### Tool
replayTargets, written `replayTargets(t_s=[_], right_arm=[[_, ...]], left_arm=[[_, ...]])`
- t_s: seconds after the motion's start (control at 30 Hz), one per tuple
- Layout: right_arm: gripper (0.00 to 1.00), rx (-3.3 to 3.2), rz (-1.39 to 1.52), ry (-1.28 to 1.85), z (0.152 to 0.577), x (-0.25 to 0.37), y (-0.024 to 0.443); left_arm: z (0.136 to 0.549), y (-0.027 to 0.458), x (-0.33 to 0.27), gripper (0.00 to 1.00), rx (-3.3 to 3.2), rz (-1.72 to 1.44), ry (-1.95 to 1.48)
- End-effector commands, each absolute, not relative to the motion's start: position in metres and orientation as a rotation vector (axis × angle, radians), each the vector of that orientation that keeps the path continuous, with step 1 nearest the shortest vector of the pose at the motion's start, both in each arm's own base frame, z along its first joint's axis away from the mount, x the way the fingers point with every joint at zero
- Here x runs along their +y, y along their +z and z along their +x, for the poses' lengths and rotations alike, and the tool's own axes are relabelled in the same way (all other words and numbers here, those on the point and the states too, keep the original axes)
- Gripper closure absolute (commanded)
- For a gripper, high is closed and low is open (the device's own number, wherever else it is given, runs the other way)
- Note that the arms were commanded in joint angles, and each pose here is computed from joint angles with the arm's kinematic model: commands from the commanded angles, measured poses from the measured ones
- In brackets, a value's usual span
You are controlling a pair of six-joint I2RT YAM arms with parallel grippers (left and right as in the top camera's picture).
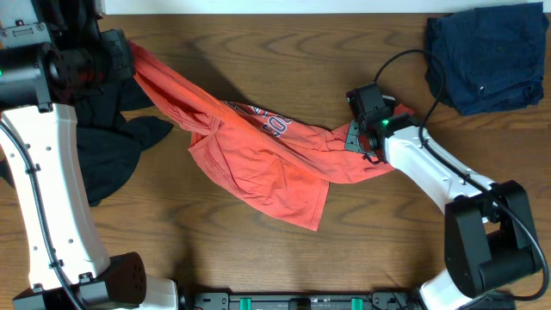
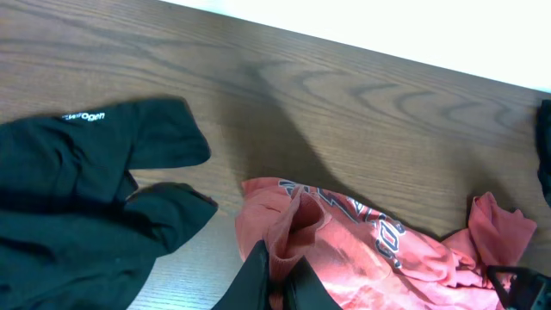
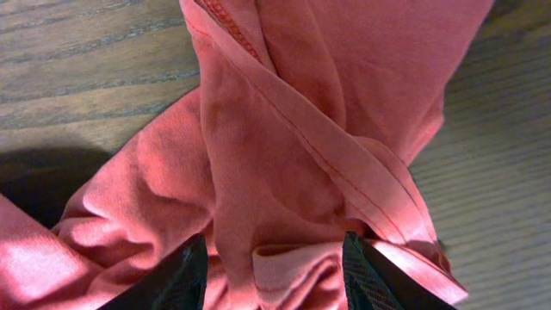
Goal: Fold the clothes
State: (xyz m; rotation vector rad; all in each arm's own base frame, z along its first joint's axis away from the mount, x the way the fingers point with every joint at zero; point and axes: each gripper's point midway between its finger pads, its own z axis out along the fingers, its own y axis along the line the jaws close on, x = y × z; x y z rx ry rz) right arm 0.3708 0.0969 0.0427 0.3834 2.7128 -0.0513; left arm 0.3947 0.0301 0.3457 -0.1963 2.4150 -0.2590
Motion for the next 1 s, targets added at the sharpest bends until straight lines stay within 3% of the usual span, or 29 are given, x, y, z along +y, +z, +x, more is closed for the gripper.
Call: replayTargets(t_s=[0.0, 0.27, 0.43, 0.8, 0.87, 0.97], right_arm=[[0.51, 2.704, 0.399, -0.047, 0.372, 0.100, 0.039], [0.55, 2.701, 0.382, -0.044, 0.374, 0.101, 0.038], [0.62, 2.741, 0.376, -0.041, 0.369, 0.103, 0.027], [0.83, 2.761, 0.364, -0.070, 0.366, 0.100, 0.022], [0.98, 2.759, 0.369, -0.071, 0.366, 0.099, 0.022], [0.99, 2.747, 0.377, -0.063, 0.369, 0.098, 0.027]], left_arm=[[0.396, 0.342, 0.031, 0.94, 2.424, -0.189, -0.246], [0.396, 0.342, 0.031, 0.94, 2.424, -0.189, -0.246], [0.396, 0.342, 0.031, 0.94, 2.424, -0.189, -0.246], [0.396, 0.342, 0.031, 0.94, 2.425, -0.189, -0.246], [0.396, 0.342, 0.031, 0.94, 2.425, -0.189, -0.246], [0.396, 0.342, 0.031, 0.94, 2.424, -0.189, -0.246]])
